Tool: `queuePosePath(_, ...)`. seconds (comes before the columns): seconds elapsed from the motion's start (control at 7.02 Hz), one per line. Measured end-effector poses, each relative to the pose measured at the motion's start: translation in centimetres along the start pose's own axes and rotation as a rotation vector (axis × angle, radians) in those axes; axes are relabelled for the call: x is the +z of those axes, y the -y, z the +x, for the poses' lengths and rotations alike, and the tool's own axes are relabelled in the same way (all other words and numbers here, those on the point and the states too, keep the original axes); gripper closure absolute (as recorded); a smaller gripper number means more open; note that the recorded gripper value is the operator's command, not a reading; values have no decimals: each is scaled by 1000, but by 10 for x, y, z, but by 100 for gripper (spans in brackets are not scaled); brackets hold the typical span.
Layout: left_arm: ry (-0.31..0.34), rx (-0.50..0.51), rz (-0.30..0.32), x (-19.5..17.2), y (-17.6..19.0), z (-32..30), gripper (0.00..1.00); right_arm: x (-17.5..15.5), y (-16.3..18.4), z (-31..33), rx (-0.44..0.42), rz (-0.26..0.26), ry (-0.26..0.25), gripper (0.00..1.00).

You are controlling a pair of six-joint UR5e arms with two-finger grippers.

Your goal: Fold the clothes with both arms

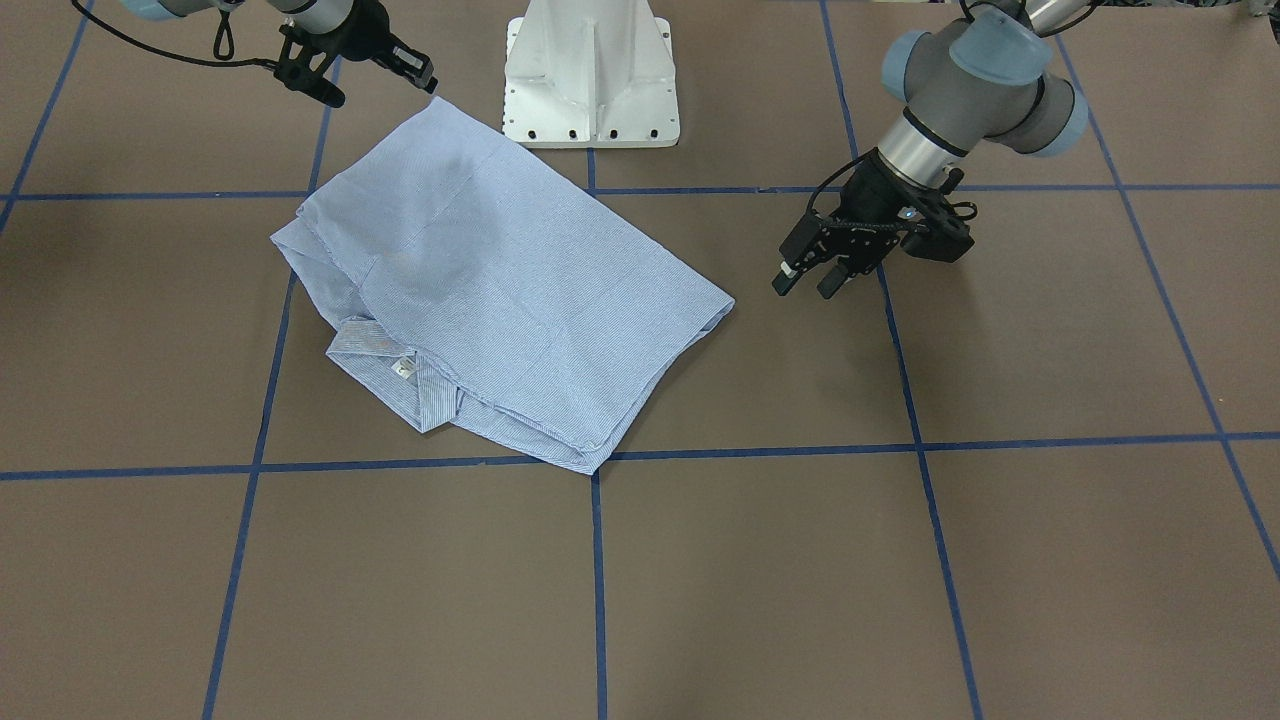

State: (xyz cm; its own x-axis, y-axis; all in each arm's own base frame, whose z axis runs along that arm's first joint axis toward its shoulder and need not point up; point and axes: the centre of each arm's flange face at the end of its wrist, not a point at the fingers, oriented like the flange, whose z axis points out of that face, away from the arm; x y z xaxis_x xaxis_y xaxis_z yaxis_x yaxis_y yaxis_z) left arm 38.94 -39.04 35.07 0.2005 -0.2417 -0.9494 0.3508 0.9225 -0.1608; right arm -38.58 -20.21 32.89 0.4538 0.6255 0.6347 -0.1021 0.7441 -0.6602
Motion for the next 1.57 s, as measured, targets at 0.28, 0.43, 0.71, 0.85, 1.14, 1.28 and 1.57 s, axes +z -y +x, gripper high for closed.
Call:
queuePosePath(0.28, 12, -79, -64, 28, -58, 7, 17, -44, 54, -33, 18, 116, 123, 0)
queuePosePath(0.43, 32, -90, -73, 50, -73, 22, 17, -52, 79, -44, 8, 165, 148, 0)
queuePosePath(0.71, 90, -100, -67, 85, -81, 50, 20, -50, 112, -53, -5, 246, 162, 0)
queuePosePath(0.85, 109, -101, -62, 91, -80, 51, 21, -48, 120, -54, -4, 277, 168, 0)
queuePosePath(1.14, 127, -100, -54, 94, -78, 47, 26, -46, 127, -54, 1, 311, 173, 0)
queuePosePath(1.28, 134, -100, -50, 96, -77, 44, 28, -44, 130, -54, 4, 324, 173, 0)
queuePosePath(1.57, 149, -101, -34, 103, -74, 38, 43, -41, 135, -55, 8, 348, 177, 0)
